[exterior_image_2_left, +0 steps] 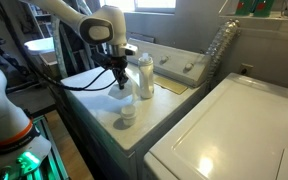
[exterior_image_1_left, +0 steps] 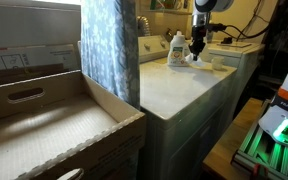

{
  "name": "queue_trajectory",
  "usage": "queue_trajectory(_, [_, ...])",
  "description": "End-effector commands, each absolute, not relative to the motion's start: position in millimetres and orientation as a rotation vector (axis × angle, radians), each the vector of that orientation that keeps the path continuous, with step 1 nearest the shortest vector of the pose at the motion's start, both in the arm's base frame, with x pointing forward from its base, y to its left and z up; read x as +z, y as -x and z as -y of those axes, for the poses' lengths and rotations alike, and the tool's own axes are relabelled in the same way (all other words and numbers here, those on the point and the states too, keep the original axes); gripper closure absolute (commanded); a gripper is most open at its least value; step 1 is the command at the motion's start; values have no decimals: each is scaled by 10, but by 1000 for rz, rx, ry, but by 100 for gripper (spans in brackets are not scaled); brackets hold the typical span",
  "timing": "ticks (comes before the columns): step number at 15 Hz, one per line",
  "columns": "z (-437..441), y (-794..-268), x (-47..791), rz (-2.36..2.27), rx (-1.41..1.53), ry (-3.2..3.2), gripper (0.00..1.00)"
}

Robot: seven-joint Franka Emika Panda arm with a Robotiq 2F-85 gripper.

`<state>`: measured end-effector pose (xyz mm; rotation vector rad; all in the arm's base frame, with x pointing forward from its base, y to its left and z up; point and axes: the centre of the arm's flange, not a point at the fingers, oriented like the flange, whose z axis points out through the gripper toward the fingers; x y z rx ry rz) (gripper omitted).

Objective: Use the paper towel to wipe the top of the left washing machine

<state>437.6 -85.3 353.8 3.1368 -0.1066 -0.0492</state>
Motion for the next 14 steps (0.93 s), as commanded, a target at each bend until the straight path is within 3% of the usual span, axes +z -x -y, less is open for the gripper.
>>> queue_trajectory(1, [764,-4354,3597,191,-157,-3220,100])
queue_trajectory(2, [753,-4347,3585,183,-143,-3225,80])
queue_trajectory(3, [756,-4357,3580,196,-138,-3229,71])
queue_trajectory(12, [724,-4351,3587,272,-215,-3266,6])
queue_trajectory(14, [686,-4311,3654,288,-264,-3281,0])
